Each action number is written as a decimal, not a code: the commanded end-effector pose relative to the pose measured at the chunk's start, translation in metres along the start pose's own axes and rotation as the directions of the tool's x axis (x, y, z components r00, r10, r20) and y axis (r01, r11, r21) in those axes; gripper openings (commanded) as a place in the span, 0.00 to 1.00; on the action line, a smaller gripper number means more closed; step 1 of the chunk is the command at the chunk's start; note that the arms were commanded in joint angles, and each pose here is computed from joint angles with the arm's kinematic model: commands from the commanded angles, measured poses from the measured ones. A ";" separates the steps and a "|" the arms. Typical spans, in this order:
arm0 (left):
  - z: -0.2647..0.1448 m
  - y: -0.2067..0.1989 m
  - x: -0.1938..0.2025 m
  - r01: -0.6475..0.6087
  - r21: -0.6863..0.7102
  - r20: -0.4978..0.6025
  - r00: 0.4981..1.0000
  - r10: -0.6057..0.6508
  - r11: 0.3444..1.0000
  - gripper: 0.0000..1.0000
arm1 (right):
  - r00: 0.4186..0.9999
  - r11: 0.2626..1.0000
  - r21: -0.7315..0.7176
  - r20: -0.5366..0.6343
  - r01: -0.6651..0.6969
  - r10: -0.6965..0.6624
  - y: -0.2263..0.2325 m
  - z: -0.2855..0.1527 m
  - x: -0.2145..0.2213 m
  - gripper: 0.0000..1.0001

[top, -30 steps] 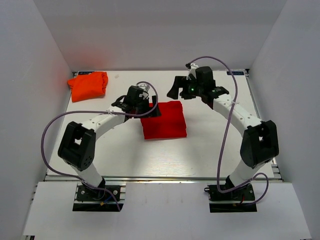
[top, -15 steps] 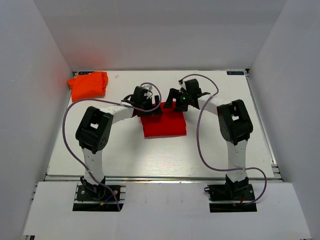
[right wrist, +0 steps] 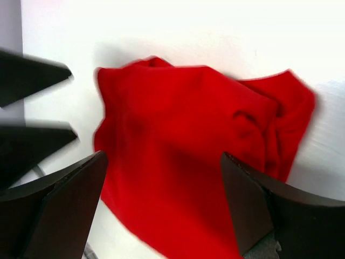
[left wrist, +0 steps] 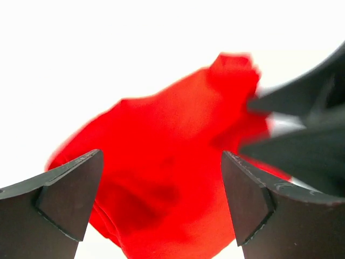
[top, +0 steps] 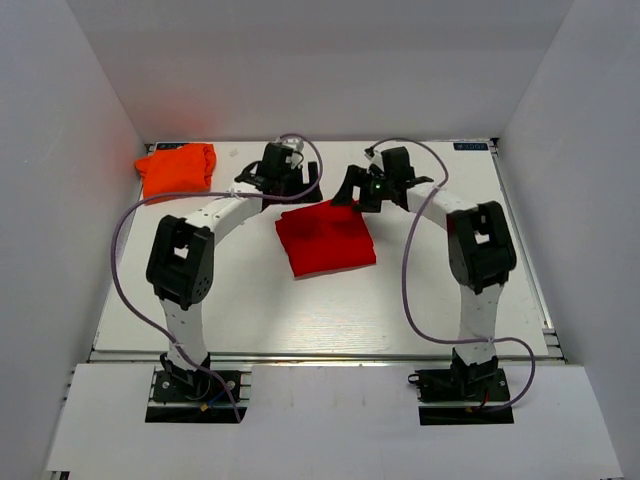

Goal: Fold and stack the t-shirts

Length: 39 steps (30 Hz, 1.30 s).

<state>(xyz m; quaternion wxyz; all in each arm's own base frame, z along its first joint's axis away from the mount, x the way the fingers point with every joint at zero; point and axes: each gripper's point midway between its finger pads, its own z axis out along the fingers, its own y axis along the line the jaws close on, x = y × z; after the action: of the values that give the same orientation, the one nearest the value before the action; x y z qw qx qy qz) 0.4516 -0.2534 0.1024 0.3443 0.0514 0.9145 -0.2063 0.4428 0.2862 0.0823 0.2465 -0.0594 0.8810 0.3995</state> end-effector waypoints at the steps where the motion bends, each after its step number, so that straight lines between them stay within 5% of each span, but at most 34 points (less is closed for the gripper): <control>1: -0.054 -0.010 -0.041 -0.038 -0.072 0.062 0.997 0.043 0.997 1.00 | 0.960 0.976 0.035 0.179 0.214 -0.217 0.055 -0.072 -0.053 0.90; 13: -0.052 0.035 0.084 0.235 -0.263 -0.128 0.953 -0.275 0.936 1.00 | 0.939 0.946 0.319 0.300 0.066 -0.167 0.025 -0.176 0.019 0.90; 24: 0.000 0.028 0.129 0.289 -0.216 -0.205 0.921 -0.333 0.933 0.98 | 0.940 0.926 0.377 0.300 0.039 -0.161 0.016 -0.216 0.069 0.90; 26: 0.005 0.029 0.132 0.297 -0.220 -0.206 0.917 -0.342 0.929 0.91 | 0.938 0.925 0.378 0.306 0.038 -0.164 0.016 -0.219 0.072 0.90; 30: 0.013 0.027 0.139 0.293 -0.207 -0.215 0.917 -0.335 0.933 0.54 | 0.934 0.922 0.385 0.313 0.041 -0.172 0.018 -0.231 0.079 0.90; 33: 0.016 0.030 0.138 0.262 -0.203 -0.207 0.930 -0.303 0.943 0.36 | 0.930 0.916 0.398 0.320 0.041 -0.180 0.017 -0.237 0.081 0.90; 36: 0.020 0.036 0.130 0.176 -0.212 -0.205 0.954 -0.220 0.961 0.01 | 0.922 0.901 0.433 0.333 0.035 -0.196 0.013 -0.247 0.082 0.90; 39: 0.016 0.046 0.102 0.048 -0.247 -0.157 0.983 -0.089 0.968 0.00 | 0.919 0.878 0.477 0.333 0.027 -0.210 0.005 -0.256 0.087 0.90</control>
<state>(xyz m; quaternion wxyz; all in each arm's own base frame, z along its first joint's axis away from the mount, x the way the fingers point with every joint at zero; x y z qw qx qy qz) 0.3915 -0.2475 0.0216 0.2518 -0.0598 0.9486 -0.1820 0.2697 0.1269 0.1896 0.4328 0.0130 0.8789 0.2003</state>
